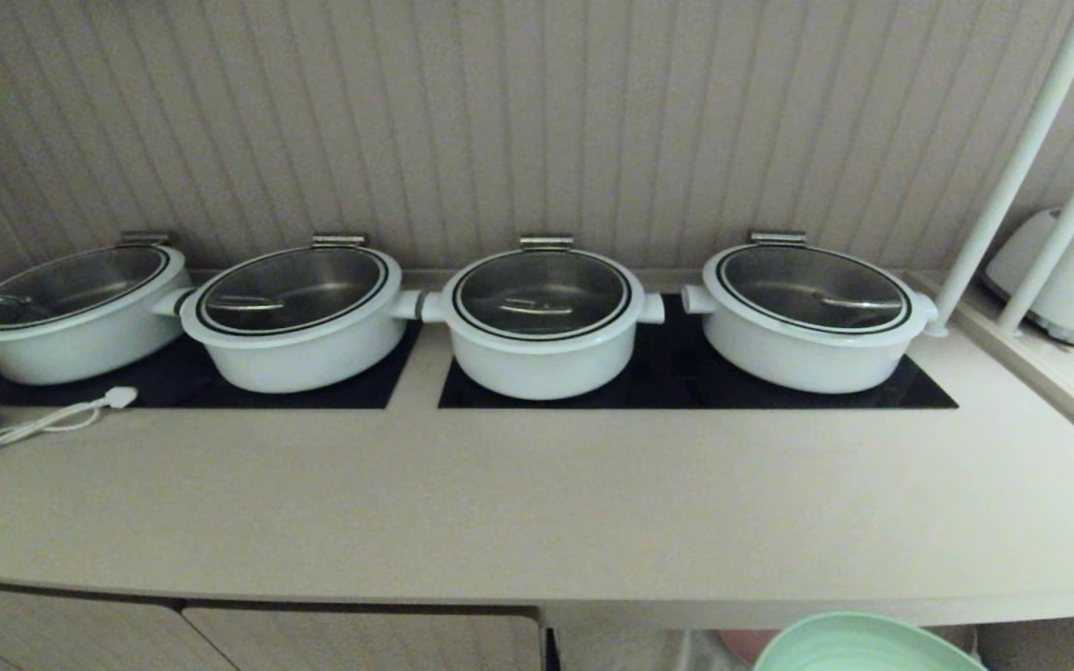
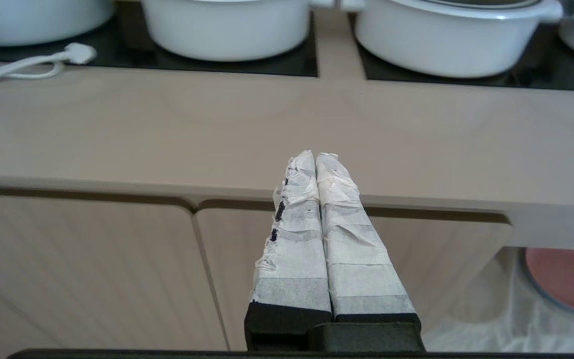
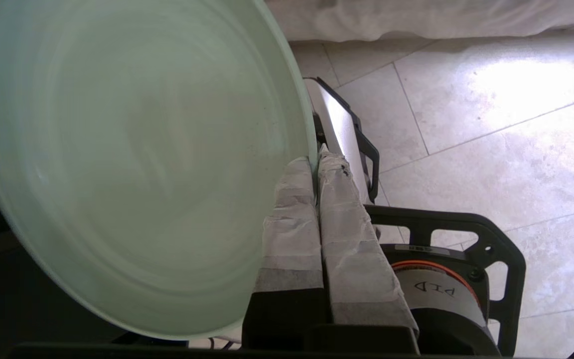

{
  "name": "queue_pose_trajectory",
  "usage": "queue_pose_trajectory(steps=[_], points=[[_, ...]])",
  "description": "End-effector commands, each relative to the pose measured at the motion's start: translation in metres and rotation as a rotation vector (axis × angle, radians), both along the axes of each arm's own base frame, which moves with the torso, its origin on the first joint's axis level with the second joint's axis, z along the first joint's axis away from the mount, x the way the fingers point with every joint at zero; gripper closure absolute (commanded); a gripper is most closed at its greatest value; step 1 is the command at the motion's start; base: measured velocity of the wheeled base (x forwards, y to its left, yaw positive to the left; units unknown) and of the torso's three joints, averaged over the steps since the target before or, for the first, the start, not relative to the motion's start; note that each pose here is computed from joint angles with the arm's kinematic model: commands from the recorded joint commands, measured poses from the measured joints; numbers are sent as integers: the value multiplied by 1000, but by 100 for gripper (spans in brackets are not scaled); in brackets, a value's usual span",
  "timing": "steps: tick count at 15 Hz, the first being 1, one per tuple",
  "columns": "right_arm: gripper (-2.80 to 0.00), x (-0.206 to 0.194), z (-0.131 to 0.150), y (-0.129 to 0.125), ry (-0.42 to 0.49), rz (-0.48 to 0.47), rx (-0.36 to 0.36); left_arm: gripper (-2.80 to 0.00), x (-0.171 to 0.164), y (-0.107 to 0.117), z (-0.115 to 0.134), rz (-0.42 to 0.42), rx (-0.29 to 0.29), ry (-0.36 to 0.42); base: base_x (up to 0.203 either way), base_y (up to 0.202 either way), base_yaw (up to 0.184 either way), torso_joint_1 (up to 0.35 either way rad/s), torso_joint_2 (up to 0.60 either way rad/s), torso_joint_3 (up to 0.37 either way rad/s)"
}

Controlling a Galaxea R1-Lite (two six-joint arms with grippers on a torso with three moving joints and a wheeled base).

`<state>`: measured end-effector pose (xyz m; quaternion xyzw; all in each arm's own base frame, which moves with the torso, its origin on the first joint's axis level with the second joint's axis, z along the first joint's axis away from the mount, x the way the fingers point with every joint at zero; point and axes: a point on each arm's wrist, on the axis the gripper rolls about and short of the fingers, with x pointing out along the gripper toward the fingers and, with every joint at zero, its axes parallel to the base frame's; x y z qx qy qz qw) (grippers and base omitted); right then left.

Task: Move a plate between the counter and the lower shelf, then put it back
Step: Put the plate

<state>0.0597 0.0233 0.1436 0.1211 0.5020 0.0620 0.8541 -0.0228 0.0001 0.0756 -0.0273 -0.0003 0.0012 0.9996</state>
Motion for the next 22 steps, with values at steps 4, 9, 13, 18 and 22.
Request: queue_pose_trajectory(steps=[4,9,13,18,22], points=[[0,1,-1,0,8,1,0,0,0,0,0,1,-1,-1,0,-117,-1,-1,1,1],[0,0,0,0,7,1,0,0,0,0,0,1,-1,-3,0,-193,3,3,2,1],[0,0,0,0,5,1,1,0,0,0,0,1,-1,-1,0,-194,1,1,3,2],[0,0,0,0,5,0,1,0,0,0,0,1,-1,-1,0,-194,1,2,3,5],[0,1,0,0,4,1,1,0,0,0,0,1,-1,-1,0,-196,1,3,3,1]])
